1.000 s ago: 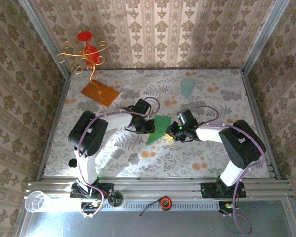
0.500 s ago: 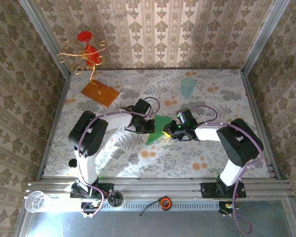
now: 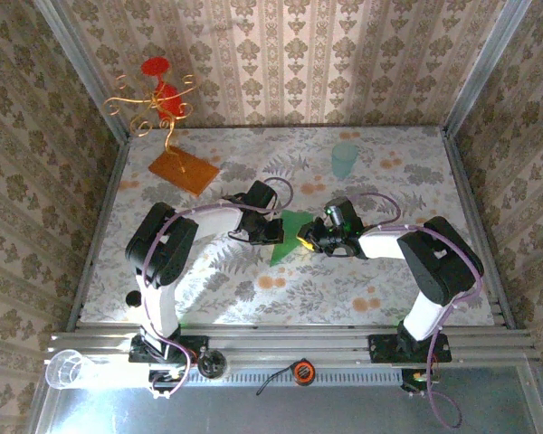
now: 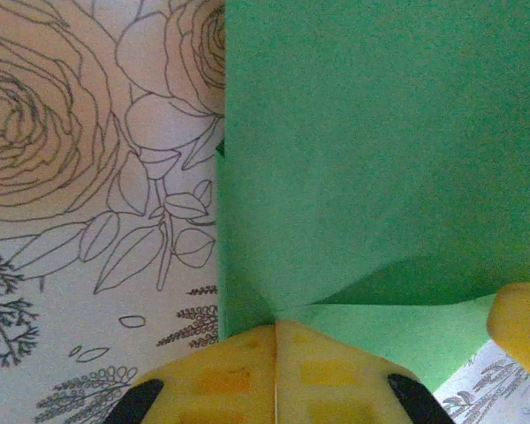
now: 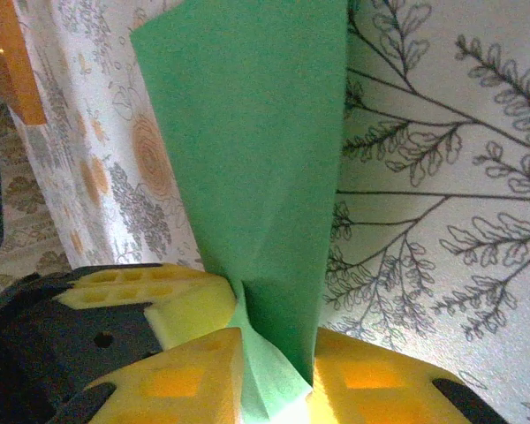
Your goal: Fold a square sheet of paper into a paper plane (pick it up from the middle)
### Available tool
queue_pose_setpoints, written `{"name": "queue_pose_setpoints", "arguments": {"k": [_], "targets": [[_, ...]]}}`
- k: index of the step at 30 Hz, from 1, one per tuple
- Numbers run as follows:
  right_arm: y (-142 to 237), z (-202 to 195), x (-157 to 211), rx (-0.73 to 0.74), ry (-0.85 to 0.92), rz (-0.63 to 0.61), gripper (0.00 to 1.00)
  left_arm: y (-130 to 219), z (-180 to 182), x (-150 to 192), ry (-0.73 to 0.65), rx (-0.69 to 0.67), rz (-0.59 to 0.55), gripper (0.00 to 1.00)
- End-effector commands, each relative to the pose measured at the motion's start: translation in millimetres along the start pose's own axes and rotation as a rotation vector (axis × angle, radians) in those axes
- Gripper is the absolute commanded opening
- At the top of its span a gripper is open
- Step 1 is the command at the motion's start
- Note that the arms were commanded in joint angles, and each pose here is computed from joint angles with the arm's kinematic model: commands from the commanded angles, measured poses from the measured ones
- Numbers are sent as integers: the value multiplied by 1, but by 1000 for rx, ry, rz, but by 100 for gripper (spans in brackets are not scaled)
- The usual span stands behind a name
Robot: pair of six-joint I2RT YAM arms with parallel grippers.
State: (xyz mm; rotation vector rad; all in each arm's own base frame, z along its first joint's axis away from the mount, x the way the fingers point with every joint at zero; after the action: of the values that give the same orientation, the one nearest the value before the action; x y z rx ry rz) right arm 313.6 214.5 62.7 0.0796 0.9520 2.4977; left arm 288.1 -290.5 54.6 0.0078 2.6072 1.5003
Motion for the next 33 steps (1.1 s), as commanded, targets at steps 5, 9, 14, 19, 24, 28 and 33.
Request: {"name": "queue_pose_setpoints", "arguments": {"k": [5, 9, 14, 19, 24, 28, 33], "targets": [[3, 0, -5, -47, 9, -18, 25, -8, 30, 14, 55, -116, 59, 10], [2, -6, -4, -44, -11, -32, 24, -8, 29, 14, 55, -116, 58, 10], [-4, -4, -4, -80, -21, -15, 23, -7, 29, 13, 53, -114, 55, 10], [-9, -6, -1, -88, -22, 13, 23, -5, 27, 13, 51, -112, 51, 10], [-10, -5, -1, -93, -14, 20, 23, -4, 24, 10, 45, -104, 44, 11], [-11, -6, 0, -84, -6, 23, 19, -1, 21, 6, 36, -97, 33, 12], [-8, -2, -1, -90, 12, 14, 10, 20, -4, -3, -30, -5, -57, 14]]}}
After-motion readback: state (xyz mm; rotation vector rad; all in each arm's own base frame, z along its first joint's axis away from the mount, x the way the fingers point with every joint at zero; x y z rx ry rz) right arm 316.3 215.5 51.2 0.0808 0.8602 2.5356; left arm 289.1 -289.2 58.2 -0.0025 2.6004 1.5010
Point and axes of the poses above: each hand's point on the last joint's axis, 136 mm out from that joint toward the fingers, its own y axis back along the fingers, its own z axis along the line the jaws close on, x = y × z, the point moved 4 cm from there along y, back along the fingers, and after that the axes turned 6 degrees about y, right-handed, at the moved point
